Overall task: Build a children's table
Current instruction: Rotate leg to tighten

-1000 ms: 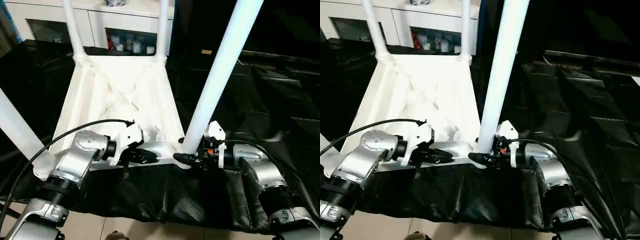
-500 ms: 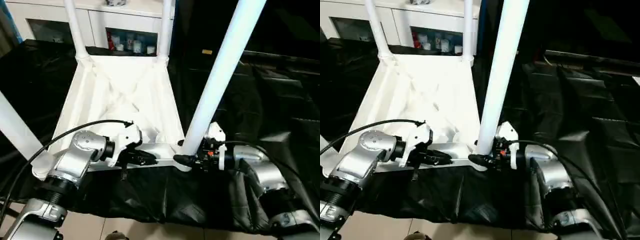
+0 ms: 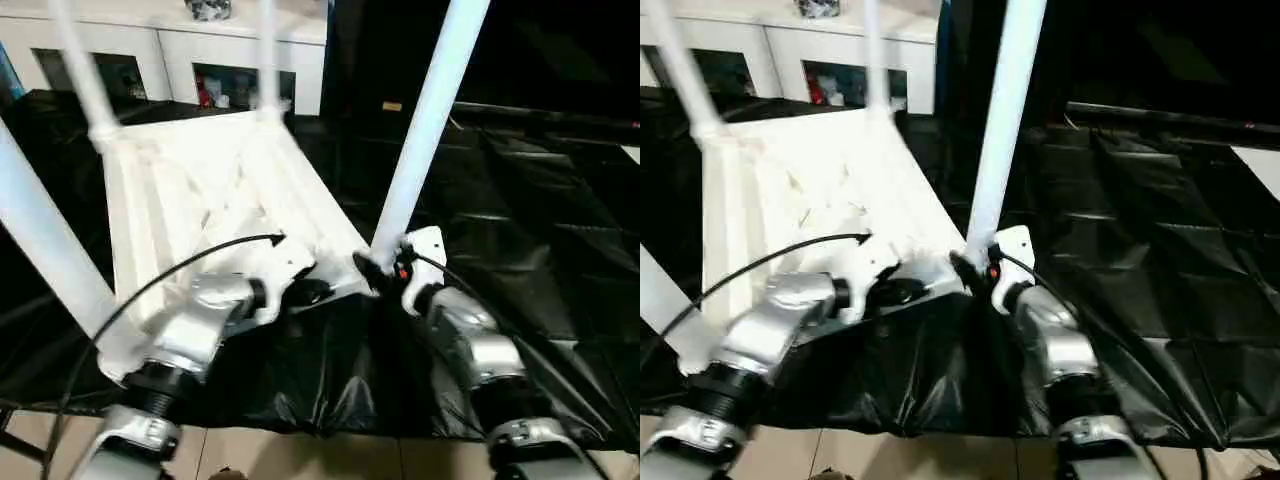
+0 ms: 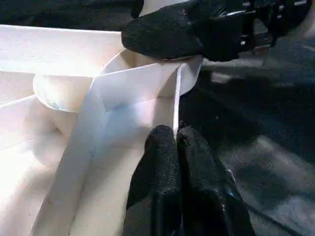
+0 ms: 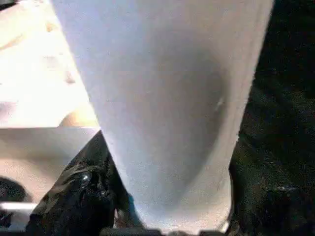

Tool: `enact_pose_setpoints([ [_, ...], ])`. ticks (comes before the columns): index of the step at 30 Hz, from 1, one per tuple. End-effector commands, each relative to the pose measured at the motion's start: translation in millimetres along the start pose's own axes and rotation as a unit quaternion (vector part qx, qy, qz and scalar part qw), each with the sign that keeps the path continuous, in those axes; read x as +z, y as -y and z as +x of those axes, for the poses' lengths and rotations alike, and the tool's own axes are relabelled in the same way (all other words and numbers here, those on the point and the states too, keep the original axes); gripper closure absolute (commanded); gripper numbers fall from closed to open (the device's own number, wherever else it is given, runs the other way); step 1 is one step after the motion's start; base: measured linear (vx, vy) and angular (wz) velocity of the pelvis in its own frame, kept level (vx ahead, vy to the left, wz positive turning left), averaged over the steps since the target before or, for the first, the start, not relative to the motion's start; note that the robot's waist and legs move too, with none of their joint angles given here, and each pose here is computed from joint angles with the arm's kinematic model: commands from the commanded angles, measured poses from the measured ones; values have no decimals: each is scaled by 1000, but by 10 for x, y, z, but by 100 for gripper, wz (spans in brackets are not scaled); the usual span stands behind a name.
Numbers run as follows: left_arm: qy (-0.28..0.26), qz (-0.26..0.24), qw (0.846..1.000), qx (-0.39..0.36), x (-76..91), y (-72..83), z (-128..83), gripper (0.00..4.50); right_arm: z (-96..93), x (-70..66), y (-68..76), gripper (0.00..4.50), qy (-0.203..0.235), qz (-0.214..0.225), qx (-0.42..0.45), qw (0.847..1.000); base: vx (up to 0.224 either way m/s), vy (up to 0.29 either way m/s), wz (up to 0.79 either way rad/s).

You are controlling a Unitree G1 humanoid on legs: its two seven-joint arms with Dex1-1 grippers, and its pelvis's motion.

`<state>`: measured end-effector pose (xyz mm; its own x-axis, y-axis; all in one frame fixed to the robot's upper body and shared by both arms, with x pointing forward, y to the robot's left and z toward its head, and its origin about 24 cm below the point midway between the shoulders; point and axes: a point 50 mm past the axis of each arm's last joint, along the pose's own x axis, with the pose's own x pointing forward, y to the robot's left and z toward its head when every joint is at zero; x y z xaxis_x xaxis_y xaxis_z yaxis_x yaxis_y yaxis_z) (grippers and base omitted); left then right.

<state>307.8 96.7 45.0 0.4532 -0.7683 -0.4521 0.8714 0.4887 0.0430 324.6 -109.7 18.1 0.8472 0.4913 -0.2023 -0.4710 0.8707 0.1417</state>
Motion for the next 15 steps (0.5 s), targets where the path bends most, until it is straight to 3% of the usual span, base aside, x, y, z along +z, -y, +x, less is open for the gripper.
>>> enact_pose_setpoints([
  [1, 6, 0, 998, -59, 52, 329, 276, 450, 122, -183, -435, 150, -46, -35, 79, 995, 0, 0, 0],
  [7, -3, 4, 998, -57, -5, 242, 159, 450, 67, -135, -316, 103, -30, -26, 96, 995, 0, 0, 0],
  [11, -10, 10, 998, -65, -46, 181, 67, 450, 11, -110, -264, 70, -29, -47, 130, 990, 0, 0, 0],
  [15, -9, 21, 996, -85, -49, 107, -44, 450, -83, -70, -219, 70, -33, -68, 206, 976, 0, 0, 0],
])
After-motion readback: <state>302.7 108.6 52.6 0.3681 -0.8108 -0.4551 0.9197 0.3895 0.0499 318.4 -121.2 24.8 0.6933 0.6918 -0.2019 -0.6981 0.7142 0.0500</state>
